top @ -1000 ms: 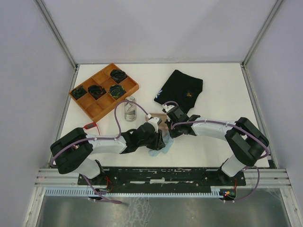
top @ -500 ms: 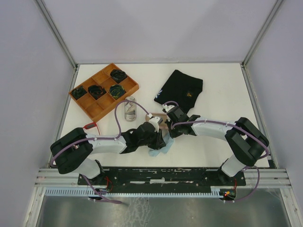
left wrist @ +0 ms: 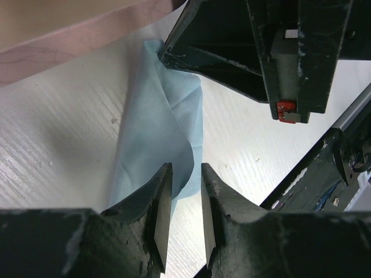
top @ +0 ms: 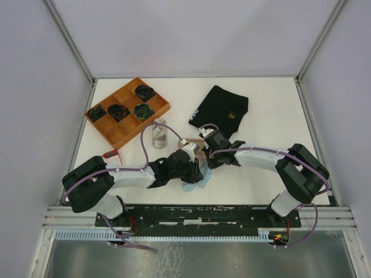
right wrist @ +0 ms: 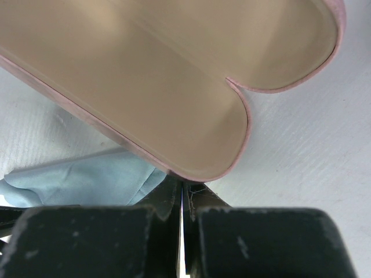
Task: Organize the sunglasses
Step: Adjust the glasses cleaning cloth at the center of the board.
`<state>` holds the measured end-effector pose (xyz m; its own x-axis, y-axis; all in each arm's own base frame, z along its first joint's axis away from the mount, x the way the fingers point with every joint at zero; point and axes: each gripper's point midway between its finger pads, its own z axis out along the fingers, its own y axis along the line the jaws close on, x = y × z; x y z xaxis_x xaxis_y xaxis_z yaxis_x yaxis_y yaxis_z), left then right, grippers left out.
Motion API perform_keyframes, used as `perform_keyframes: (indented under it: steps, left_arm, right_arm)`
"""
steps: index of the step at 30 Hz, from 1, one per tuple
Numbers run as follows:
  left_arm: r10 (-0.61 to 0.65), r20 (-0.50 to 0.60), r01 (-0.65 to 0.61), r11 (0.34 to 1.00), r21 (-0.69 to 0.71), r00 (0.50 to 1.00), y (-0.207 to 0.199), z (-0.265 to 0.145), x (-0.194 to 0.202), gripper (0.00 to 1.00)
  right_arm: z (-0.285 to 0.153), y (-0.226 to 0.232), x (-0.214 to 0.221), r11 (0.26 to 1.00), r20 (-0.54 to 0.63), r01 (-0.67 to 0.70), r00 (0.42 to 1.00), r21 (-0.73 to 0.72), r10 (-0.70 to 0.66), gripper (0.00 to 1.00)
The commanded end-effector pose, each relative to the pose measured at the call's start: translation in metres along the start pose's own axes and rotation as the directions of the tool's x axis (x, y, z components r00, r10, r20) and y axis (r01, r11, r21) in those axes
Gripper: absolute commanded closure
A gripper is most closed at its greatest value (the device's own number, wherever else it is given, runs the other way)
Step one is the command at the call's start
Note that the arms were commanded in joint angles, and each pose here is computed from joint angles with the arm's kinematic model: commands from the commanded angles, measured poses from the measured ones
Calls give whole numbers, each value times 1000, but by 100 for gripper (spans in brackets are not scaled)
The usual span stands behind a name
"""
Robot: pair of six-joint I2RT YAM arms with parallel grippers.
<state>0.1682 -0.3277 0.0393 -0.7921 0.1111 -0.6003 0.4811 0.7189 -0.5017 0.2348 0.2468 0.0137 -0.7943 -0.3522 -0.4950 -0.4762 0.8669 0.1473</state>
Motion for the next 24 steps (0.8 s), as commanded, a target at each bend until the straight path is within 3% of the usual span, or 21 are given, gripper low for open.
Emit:
perform_keyframes:
  steps: [1,9,16,24]
  left_arm:
    - [28,52,-28,1000,-2,998,-4,4,-19,66]
    - [36,49,-35,999,-10,998,-2,6,-18,69]
    - [41,56,-40,999,-16,998,-3,5,-21,56]
    - [51,54,-50,999,-11,997,-5,7,-23,53]
  right_arm:
    - [0,1,3,1000,-5,-12,1000,-8,12,100]
    - [-1,0,3,1000,-5,-10,1000,-8,10,100]
    - [-1,1,3,1000,-4,-10,1000,-7,10,100]
    - [-1,1,3,1000,-6,-10,1000,-9,10,100]
